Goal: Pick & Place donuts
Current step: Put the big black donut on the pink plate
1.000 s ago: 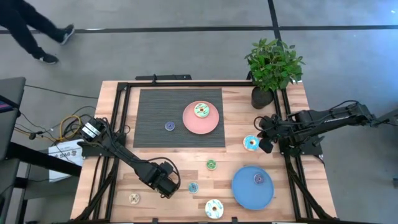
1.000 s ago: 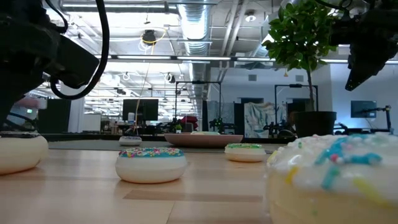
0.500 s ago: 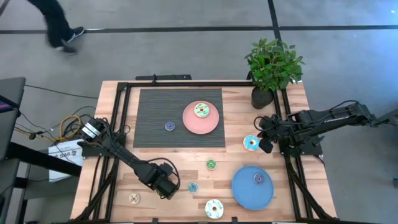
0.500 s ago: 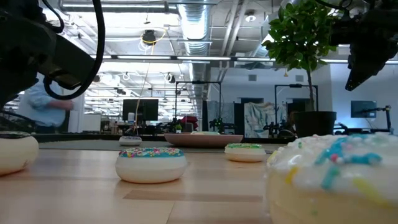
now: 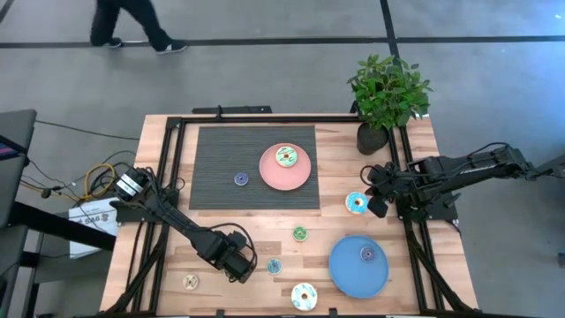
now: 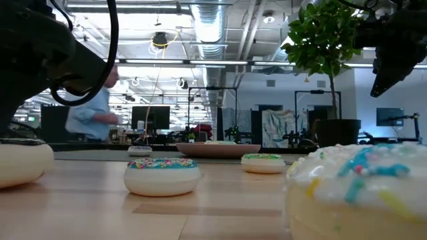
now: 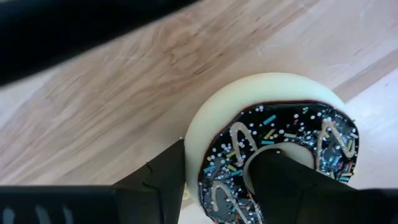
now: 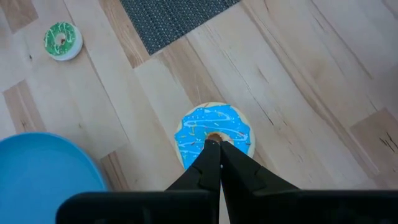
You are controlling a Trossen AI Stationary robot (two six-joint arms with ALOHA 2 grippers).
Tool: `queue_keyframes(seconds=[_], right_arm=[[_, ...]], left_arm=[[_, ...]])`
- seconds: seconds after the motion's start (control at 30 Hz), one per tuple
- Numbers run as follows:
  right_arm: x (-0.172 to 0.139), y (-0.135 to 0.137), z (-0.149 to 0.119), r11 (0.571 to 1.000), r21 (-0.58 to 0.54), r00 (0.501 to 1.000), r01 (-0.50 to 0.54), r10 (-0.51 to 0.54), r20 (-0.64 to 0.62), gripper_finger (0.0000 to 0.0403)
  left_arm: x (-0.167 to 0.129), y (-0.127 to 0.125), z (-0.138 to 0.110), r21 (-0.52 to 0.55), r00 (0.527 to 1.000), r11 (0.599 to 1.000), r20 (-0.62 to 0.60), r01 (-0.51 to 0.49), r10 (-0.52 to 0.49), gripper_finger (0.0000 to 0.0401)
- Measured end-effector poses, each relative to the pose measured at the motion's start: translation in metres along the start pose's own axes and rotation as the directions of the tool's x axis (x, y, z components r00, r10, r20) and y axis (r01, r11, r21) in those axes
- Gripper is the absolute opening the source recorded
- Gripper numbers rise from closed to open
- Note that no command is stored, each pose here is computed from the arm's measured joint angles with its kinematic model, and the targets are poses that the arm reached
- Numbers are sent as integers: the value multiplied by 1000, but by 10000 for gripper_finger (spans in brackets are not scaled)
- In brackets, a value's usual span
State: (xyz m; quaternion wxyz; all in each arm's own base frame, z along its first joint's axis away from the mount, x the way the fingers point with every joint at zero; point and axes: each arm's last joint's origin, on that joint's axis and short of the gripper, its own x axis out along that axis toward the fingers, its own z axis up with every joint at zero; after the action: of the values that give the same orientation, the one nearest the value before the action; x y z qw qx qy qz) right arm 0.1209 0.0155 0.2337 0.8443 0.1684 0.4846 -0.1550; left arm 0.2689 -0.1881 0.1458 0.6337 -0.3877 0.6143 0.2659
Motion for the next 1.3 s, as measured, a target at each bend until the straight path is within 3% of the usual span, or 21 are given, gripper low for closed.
queue_keyframes(seconds=[0.33, 0.73, 1.0, 1.3], right_arm=[[0, 0, 0, 1000, -1, 1000, -2, 2, -1, 1], [0, 2, 3, 1000, 5, 999, -26, 26, 29, 1], [-1, 6, 8, 998, 14, 995, -61, 60, 79, 1], [-1, 5, 9, 997, 56, 994, -60, 55, 90, 1]], left_arm=[[-5, -6, 7, -21, 1000, 1000, 7, 23, -23, 157], [-47, -25, 49, 73, 989, 997, 149, -4, -7, 157], [-79, -21, 107, 183, 976, 980, 215, -76, 36, 157], [-105, 10, 196, 348, 959, 927, 279, -136, 36, 157]])
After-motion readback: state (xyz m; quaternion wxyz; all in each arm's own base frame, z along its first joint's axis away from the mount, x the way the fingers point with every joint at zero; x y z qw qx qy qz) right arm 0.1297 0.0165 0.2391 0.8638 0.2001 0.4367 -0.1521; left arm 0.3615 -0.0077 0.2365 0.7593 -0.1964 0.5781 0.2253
